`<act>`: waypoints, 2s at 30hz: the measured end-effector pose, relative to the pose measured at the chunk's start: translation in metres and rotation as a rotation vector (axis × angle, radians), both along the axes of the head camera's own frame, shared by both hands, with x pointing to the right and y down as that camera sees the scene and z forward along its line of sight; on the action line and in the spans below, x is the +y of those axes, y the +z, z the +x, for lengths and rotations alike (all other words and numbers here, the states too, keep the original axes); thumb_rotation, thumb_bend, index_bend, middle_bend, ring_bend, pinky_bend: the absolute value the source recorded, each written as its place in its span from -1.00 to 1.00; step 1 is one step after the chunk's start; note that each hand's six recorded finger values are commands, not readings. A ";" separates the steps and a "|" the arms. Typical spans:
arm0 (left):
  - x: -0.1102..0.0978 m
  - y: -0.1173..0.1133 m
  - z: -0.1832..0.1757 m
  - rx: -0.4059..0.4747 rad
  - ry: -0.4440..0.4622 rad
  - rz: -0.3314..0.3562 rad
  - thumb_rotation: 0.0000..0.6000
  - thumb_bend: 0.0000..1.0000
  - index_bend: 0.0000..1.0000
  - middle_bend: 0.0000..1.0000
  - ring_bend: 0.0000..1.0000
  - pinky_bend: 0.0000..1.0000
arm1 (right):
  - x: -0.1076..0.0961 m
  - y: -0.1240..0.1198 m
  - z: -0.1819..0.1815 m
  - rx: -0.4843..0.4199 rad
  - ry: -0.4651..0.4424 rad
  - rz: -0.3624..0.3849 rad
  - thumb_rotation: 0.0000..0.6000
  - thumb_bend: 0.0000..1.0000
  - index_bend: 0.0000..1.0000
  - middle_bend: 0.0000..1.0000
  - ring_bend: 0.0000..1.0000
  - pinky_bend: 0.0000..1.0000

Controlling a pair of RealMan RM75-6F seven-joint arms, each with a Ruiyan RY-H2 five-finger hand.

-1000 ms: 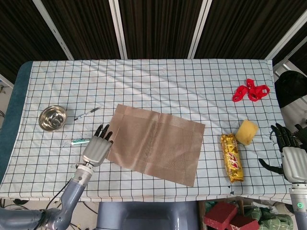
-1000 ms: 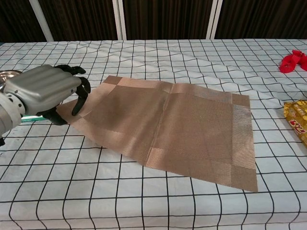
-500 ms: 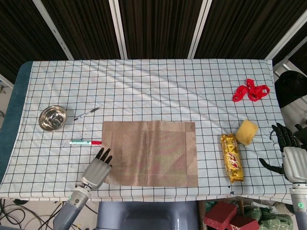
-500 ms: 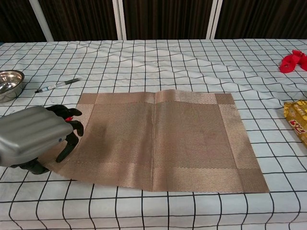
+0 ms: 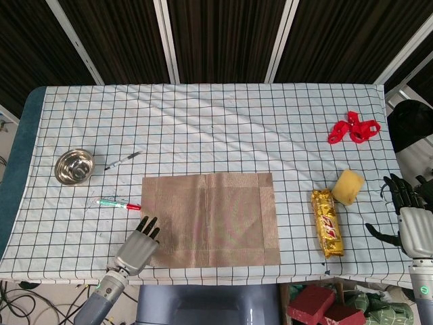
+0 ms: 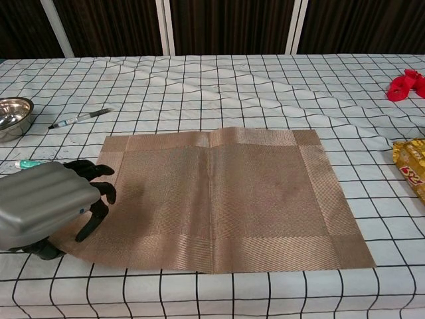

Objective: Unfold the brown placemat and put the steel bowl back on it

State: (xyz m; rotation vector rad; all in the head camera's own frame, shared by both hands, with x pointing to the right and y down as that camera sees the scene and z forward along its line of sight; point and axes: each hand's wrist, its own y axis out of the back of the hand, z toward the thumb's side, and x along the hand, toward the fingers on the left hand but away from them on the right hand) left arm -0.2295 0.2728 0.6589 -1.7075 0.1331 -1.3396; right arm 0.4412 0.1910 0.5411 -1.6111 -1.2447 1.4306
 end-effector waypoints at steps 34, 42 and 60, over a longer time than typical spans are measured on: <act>-0.058 -0.082 -0.084 0.097 -0.365 0.227 1.00 -0.80 -0.55 -0.79 -0.96 -0.87 | 0.001 0.000 0.000 0.017 -0.009 -0.002 1.00 -0.73 -1.00 -1.00 -1.00 -0.65; -0.093 -0.074 -0.132 0.007 -0.470 0.325 1.00 -0.78 -0.41 -0.72 -0.96 -0.87 | 0.001 0.000 0.000 0.019 -0.009 -0.003 1.00 -0.73 -1.00 -1.00 -1.00 -0.65; -0.159 -0.024 -0.194 -0.140 -0.602 0.396 1.00 -0.71 -0.23 -0.64 -0.94 -0.81 | 0.001 0.001 0.000 0.029 -0.004 -0.010 1.00 -0.73 -1.00 -1.00 -1.00 -0.65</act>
